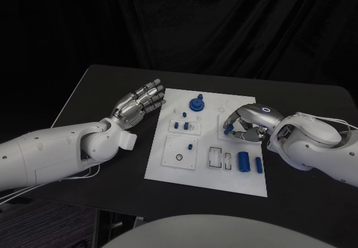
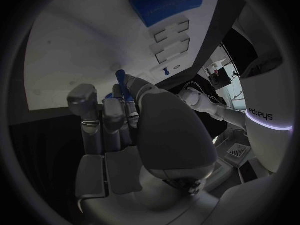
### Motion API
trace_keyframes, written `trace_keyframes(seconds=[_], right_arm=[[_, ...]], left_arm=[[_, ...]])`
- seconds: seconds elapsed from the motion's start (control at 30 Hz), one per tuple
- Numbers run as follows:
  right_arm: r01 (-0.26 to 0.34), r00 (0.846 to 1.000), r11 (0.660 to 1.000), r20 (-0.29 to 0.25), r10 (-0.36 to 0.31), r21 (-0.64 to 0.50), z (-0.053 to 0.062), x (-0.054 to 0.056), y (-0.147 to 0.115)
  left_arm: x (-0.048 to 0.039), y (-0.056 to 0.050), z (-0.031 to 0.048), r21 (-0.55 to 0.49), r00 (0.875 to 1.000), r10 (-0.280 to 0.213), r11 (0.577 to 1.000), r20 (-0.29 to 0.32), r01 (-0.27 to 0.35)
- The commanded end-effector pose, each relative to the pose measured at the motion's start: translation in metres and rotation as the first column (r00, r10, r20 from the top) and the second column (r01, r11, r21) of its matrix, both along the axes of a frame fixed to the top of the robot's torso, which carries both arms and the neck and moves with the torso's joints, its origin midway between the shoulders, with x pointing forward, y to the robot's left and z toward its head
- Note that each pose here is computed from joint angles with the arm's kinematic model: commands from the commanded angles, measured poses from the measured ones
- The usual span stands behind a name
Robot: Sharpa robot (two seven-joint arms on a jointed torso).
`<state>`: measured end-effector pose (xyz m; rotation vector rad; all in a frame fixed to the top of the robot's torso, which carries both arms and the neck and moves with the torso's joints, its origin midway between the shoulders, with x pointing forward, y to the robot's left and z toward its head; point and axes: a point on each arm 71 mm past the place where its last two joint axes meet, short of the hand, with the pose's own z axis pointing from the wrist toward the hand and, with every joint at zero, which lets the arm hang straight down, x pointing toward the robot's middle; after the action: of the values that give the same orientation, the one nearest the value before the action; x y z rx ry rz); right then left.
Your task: Assemble the parts on the task board
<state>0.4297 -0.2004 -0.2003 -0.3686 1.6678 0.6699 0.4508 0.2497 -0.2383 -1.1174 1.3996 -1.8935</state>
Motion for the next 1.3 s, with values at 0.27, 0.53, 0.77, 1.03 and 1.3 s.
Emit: trace_keyframes(seconds=[0.27,0.53,0.77,1.03,1.3], right_arm=[[-0.050,0.996,0.998,0.079,0.047,0.038,0.035,-0.011,0.023],[-0.234,0.964,0.972,0.123,0.234,-0.019,0.032,-0.030,0.073],[-0.357,0.921,0.928,0.125,0.368,-0.106,0.015,-0.037,0.118],[-0.424,0.894,0.898,0.103,0.436,-0.115,-0.003,-0.044,0.151],[-0.430,0.894,0.893,0.073,0.442,-0.131,-0.012,-0.045,0.156]], left_arm=[[-0.0006,-0.001,0.0013,-0.030,1.000,0.002,1.000,0.012,-0.002],[0.0007,-0.002,0.0008,-0.033,1.000,0.001,0.999,0.010,-0.001],[0.0012,-0.002,0.0003,-0.033,1.000,-0.001,0.999,0.007,0.001],[0.0015,-0.002,0.0000,-0.031,1.000,-0.003,1.000,0.004,0.003],[0.0020,-0.005,-0.0004,-0.033,1.000,-0.011,0.999,0.001,0.011]])
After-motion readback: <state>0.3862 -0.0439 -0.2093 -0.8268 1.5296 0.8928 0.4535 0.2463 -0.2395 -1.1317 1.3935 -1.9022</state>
